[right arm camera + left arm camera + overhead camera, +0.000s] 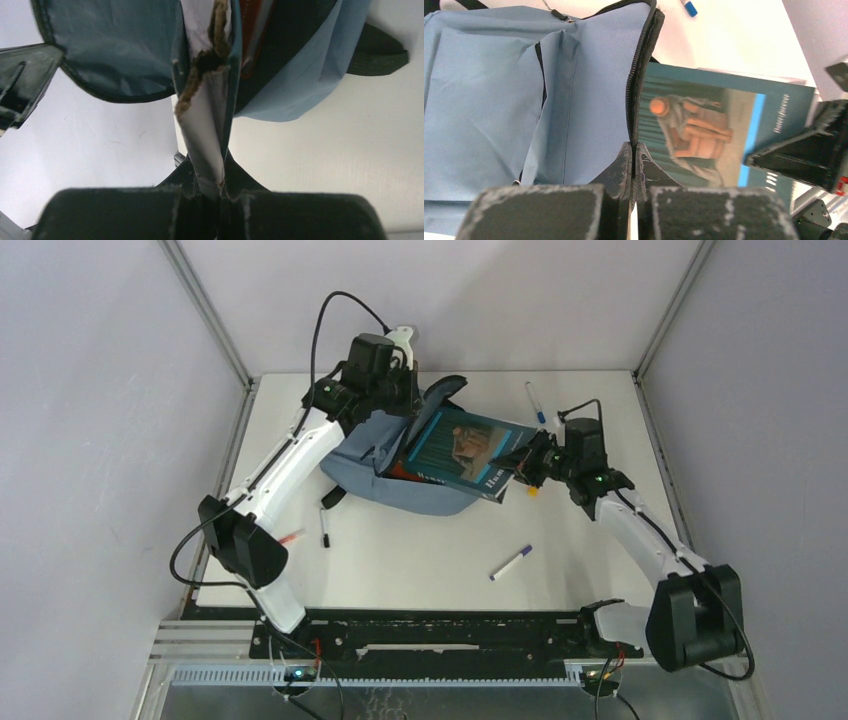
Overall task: Pack the student bag
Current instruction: Place the book in the student bag.
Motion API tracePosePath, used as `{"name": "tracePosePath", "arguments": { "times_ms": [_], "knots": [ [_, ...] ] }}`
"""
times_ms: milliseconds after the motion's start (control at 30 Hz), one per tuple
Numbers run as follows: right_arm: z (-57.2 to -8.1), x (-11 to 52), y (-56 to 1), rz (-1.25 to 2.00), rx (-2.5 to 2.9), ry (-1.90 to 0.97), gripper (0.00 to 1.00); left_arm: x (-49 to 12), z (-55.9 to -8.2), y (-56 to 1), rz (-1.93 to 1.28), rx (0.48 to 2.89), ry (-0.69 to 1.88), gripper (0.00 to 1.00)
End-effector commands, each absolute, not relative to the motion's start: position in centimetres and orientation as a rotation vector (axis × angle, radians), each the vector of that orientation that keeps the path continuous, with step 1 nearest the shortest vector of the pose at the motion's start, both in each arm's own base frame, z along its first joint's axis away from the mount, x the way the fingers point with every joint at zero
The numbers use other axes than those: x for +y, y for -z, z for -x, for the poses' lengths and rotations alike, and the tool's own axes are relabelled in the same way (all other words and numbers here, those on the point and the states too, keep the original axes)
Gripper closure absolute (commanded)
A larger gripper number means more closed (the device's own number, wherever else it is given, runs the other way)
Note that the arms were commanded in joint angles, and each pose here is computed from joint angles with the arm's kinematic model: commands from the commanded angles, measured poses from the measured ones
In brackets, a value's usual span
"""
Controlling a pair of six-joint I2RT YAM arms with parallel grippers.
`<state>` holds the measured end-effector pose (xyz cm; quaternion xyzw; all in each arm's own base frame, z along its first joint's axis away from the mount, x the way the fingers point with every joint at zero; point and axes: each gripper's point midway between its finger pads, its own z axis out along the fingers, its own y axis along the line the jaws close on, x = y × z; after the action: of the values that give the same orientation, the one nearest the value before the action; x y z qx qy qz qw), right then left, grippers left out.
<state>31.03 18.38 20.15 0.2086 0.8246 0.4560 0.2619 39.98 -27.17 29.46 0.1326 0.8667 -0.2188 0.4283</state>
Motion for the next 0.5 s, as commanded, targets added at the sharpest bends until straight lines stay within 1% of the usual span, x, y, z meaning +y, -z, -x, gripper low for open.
{"name": "tracePosePath", "arguments": {
  "times_ms": [0, 233, 467],
  "knots": [
    [-33.2, 20.7, -21.5, -0.516, 2.142, -1.317, 1.0, -28.3, -38.7, -34.7, -0.369, 2.0, 0.702, 1.0],
    [-34.4, 23.9, -21.0, -0.475, 2.129, -1.401, 1.0, -28.8, -38.0, -34.0, -0.416, 2.011, 0.739, 1.0],
    [-34.8, 25.3, -17.7, -0.495, 2.221, -1.396, 1.0, -29.5, -37.6, -33.1, -0.443, 2.031, 0.783, 1.0]
  ]
}}
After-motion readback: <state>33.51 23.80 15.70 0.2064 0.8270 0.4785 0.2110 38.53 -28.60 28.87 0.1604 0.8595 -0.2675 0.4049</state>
